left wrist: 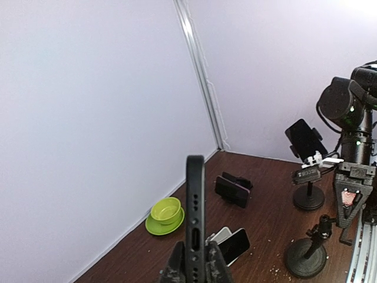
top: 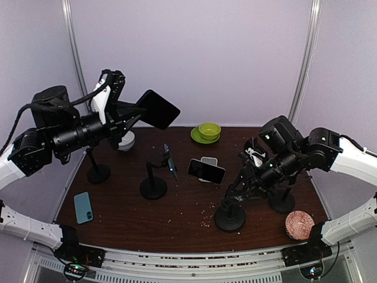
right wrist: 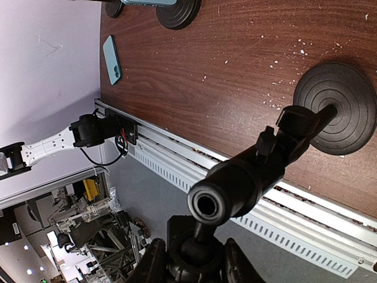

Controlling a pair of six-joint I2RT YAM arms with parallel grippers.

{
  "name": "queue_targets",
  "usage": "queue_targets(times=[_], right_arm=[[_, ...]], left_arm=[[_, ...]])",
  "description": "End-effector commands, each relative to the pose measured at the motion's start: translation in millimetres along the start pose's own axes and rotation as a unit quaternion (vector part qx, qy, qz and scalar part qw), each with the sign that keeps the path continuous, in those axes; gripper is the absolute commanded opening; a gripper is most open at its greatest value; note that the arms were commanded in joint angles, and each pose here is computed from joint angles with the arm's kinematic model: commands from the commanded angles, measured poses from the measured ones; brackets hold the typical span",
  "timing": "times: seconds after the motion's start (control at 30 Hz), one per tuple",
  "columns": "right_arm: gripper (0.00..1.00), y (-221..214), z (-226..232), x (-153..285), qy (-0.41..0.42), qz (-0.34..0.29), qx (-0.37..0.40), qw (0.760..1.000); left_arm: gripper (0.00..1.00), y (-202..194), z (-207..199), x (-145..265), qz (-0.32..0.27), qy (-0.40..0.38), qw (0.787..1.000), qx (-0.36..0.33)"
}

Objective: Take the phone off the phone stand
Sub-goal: Place the phone at the center of the board.

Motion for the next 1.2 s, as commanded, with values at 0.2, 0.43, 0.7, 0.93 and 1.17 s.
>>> queue_targets(times=[0.2,0.43,0.7,0.93,1.17], right_arm=[[0.0,0.6,10.4,3.5,0.016,0.011,0.016,1.0],[0.0,-0.9,11.2,6.0,0.016,0.017,0.024,0.999],[0.0,-2.1,13.4,10.5,0.018,0.02,0.03,0.999],[0.0,-3.1,13.7,11.0,0.02,0.024,0.029,0.999],[0.0,-5.9,12.2,15.4,0.022,0.018,0.031,0.999]], left_arm=[[0.0,9.1,52.7,71.7,0.034,0.147,0.986,0.074],[0.0,-23.9,64.6,107.0,0.057,0.229,0.96,0.154],[0.0,-78.3,64.2,124.9,0.099,0.279,0.919,0.262],[0.0,-132.0,63.3,122.0,0.127,0.292,0.875,0.365],[0.0,-173.1,69.1,111.8,0.123,0.276,0.835,0.46]])
Point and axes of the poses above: each gripper's point midway between its finger pads, its own x axis back along the fingers, its own z axis along the line the jaws close on, y = z × x, the point moved 9 cm from there along x, back along the fingers, and after that the axes turned 6 degrees about x, right-handed, at the moved point
